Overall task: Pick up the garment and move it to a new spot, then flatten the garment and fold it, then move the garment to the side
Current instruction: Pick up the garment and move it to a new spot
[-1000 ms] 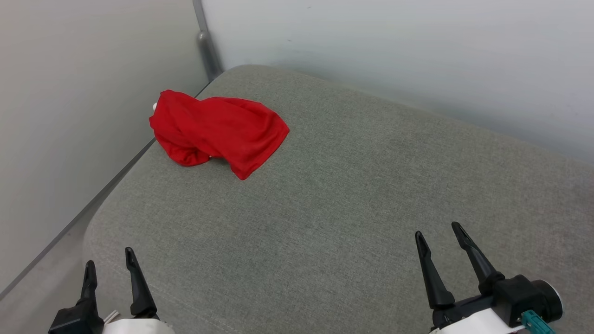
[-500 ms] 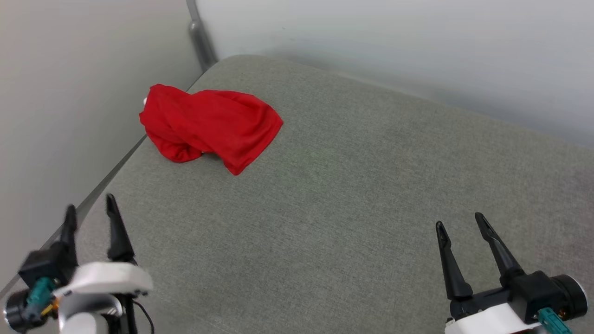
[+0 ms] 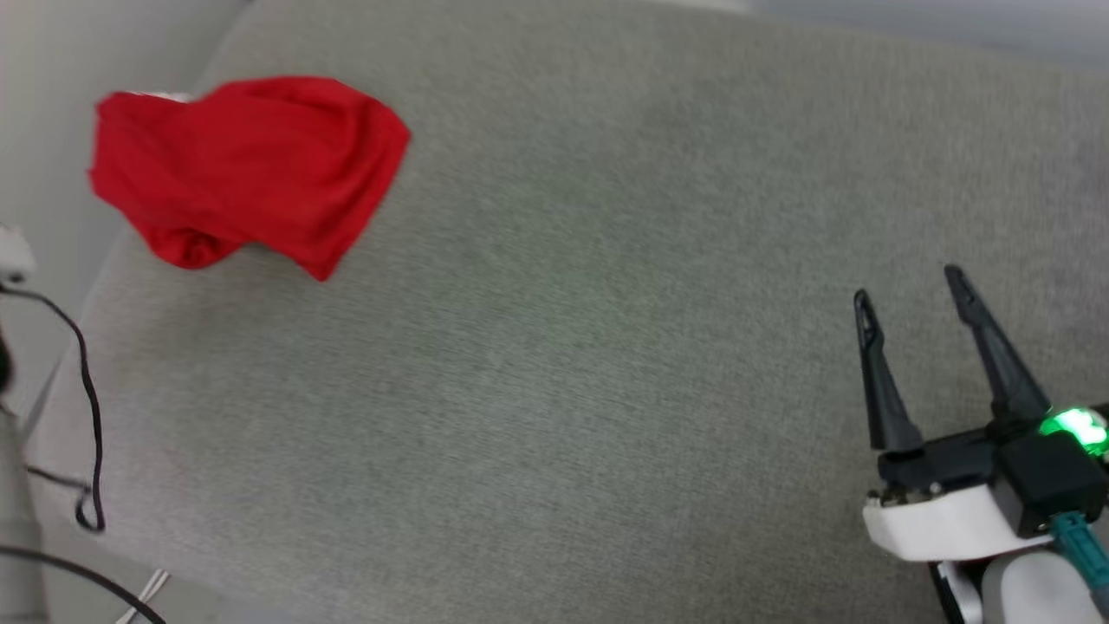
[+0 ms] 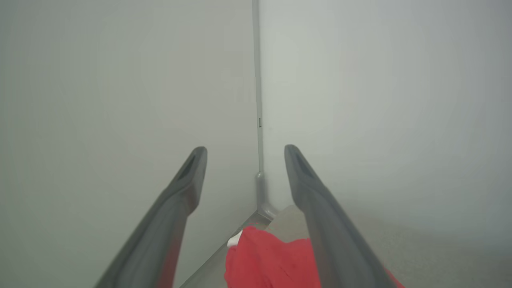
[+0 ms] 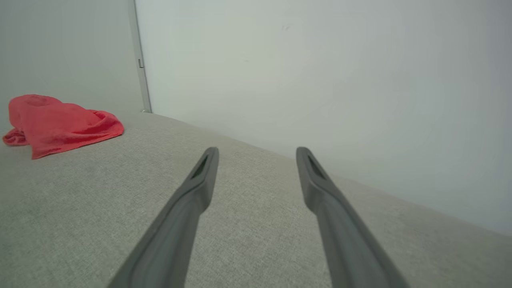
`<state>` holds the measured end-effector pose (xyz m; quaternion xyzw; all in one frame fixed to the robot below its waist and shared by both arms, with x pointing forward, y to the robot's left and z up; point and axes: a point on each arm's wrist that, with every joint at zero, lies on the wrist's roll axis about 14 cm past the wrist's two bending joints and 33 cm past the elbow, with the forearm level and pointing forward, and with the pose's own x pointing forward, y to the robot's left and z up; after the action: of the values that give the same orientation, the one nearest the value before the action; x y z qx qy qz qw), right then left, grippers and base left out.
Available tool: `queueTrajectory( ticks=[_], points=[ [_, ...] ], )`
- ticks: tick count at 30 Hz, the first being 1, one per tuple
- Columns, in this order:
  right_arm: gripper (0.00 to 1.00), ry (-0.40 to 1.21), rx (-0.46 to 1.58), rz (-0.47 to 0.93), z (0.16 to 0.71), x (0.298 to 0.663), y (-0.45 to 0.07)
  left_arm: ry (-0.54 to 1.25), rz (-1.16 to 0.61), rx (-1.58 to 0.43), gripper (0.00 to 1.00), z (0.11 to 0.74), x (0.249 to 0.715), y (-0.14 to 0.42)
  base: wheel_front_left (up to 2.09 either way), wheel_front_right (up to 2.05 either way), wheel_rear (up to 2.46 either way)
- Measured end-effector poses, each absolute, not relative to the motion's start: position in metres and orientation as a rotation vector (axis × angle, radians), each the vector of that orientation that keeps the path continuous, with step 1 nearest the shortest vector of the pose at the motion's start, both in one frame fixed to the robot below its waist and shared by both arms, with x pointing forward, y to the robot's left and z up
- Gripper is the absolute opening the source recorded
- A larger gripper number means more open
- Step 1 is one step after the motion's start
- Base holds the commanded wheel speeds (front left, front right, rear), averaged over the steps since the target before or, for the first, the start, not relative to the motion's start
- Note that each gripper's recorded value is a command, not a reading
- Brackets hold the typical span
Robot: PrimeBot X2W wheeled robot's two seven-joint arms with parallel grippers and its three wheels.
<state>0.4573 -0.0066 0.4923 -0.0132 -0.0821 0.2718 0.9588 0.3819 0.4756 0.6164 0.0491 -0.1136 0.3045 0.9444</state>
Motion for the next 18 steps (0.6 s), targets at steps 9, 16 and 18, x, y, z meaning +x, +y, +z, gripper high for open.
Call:
queueTrajectory(
  ticks=[9,16,18],
  points=[
    [1.00,-0.146,-0.069,0.486,0.461,0.487,-0.036,0.093,0.572,0.028,1.00,0.580,0.467,0.504,0.00,0.00,0.00],
    [1.00,-0.128,-0.091,0.466,0.442,0.497,-0.047,0.492,0.454,-0.126,1.00,0.504,0.492,0.480,0.00,0.00,0.00],
    [1.00,-0.128,-0.096,0.467,0.439,0.498,-0.048,0.604,0.427,-0.156,1.00,0.485,0.489,0.474,0.00,0.00,0.00]
  ],
)
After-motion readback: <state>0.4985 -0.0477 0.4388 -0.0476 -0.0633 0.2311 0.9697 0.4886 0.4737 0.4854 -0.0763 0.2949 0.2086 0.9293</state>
